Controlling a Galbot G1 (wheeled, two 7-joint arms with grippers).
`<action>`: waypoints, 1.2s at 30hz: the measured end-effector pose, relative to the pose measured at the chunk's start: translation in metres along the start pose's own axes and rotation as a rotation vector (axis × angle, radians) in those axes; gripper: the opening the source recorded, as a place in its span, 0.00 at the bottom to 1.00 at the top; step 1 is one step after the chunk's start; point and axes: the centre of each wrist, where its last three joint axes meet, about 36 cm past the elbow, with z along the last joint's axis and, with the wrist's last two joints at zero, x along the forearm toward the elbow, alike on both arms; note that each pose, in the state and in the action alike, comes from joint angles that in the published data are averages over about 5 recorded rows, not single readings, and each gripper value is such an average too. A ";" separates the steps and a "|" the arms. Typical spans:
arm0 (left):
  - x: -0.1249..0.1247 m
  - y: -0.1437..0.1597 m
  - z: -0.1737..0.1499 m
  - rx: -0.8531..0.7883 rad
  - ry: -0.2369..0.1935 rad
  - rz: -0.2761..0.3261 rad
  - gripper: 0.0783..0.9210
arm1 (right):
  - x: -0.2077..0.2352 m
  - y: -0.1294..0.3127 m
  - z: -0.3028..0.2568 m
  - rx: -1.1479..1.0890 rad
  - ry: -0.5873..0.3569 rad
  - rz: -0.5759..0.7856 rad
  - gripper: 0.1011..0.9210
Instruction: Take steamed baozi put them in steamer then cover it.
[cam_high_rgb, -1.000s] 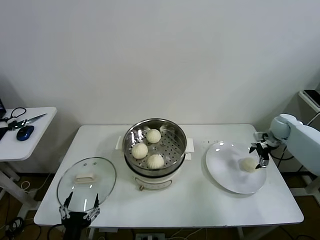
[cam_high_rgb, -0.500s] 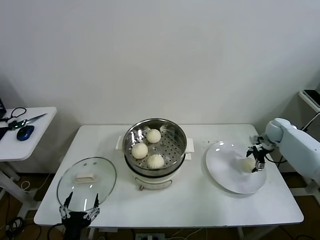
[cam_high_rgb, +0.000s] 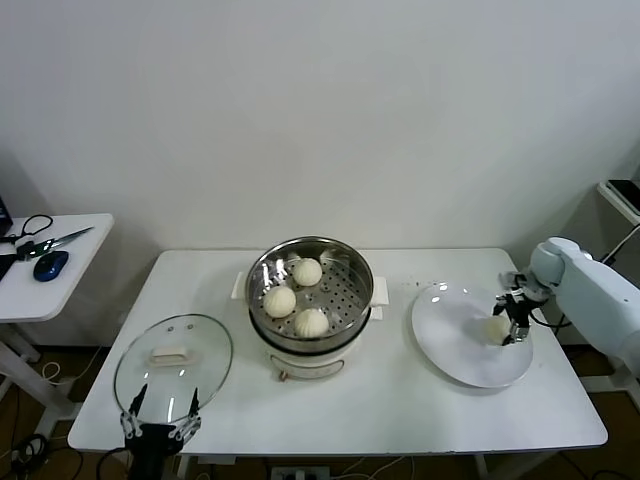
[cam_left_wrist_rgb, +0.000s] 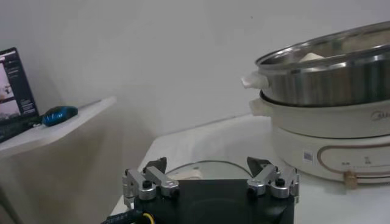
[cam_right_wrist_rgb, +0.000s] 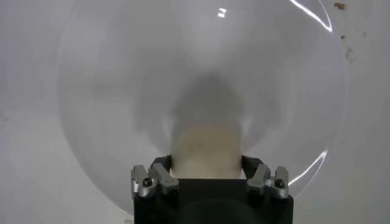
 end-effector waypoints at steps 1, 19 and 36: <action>0.000 0.000 0.000 0.000 0.000 0.001 0.88 | 0.003 -0.001 0.000 -0.001 -0.001 0.002 0.76; -0.003 -0.012 -0.014 0.009 -0.046 0.045 0.88 | 0.152 -0.066 -0.121 0.053 -0.156 0.155 0.75; -0.006 -0.026 -0.018 0.028 -0.070 0.105 0.88 | 0.225 -0.065 -0.322 0.169 -0.276 0.121 0.75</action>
